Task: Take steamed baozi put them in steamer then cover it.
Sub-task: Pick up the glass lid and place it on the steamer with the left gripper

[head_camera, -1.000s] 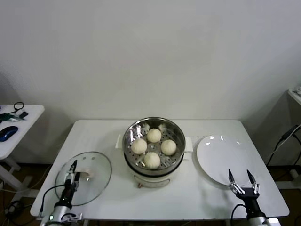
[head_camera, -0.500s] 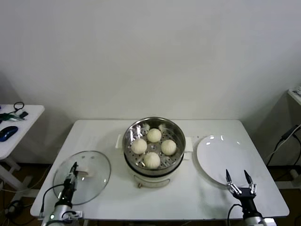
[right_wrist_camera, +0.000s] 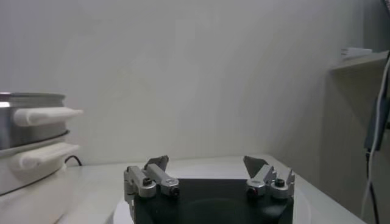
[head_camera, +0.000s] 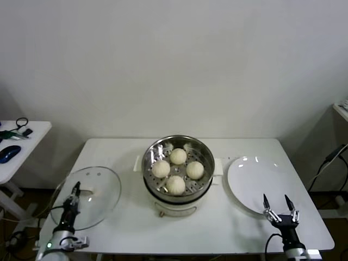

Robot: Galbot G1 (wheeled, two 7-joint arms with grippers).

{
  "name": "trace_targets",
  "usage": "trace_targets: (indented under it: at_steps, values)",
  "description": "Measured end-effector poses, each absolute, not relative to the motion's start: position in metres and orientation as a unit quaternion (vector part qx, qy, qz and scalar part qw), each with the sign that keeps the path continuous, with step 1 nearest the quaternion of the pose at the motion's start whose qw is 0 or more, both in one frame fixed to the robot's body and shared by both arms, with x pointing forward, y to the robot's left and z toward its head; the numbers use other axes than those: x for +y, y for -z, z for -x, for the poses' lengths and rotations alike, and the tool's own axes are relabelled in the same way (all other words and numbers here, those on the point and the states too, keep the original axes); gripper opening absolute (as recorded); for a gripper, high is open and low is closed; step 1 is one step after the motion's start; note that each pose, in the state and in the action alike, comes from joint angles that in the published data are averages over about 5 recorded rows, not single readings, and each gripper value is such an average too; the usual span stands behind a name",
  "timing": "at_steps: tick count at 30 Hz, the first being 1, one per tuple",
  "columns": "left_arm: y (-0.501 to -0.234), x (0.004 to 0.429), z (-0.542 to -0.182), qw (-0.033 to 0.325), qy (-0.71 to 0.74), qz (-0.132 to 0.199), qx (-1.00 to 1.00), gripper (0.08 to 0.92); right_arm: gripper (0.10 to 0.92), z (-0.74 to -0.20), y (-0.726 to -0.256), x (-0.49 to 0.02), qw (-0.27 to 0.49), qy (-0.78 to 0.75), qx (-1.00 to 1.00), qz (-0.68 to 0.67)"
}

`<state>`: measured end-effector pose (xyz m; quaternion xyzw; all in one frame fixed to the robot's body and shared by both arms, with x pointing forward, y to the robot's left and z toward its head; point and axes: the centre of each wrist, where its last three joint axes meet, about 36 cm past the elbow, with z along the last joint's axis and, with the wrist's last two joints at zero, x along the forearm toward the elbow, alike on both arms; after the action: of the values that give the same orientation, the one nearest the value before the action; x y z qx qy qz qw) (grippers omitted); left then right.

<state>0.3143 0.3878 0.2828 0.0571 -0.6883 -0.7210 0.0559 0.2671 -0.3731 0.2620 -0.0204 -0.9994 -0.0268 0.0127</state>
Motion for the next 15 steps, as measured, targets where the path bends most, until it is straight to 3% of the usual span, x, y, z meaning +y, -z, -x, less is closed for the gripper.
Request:
trace_targets:
  at_steps: [8,15]
  values:
    - [-0.364,0.397,-0.333,0.077,0.705,-0.102,-0.697,0.147,0.823,-0.264,-0.263,-0.372,0.034,0.012,-0.999,0.027]
    - [-0.426,0.359,-0.349,0.065,0.684,-0.12,-0.717,0.147,0.823,-0.262,-0.263,-0.369,0.039,0.007,-0.999,0.026]
